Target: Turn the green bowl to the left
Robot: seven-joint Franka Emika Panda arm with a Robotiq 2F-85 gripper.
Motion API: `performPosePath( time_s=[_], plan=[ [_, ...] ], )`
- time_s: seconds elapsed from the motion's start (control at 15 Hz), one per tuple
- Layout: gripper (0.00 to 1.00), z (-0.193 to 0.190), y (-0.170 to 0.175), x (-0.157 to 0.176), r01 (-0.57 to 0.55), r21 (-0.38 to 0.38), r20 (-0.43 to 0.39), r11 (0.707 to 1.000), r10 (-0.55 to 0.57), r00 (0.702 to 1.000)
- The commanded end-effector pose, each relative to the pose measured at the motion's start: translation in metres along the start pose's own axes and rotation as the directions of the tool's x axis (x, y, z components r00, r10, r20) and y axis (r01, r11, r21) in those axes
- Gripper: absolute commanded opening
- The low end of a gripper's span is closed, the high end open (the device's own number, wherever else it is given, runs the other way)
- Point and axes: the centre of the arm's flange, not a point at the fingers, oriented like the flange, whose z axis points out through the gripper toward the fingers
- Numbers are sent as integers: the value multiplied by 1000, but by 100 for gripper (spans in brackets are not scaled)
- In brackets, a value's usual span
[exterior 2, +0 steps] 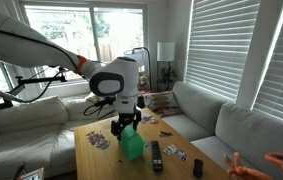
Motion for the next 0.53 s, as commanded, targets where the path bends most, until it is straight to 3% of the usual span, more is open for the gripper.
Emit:
performPosePath(
  time_s=[0.0,0.27,0.47],
  plan=[
    [100,3,-4,0,60,7,18,998,-60,998],
    [100,1,-3,-3,210,7,18,978,-210,977],
    [100,0,-2,-7,339,-2,15,941,-339,941]
  ],
)
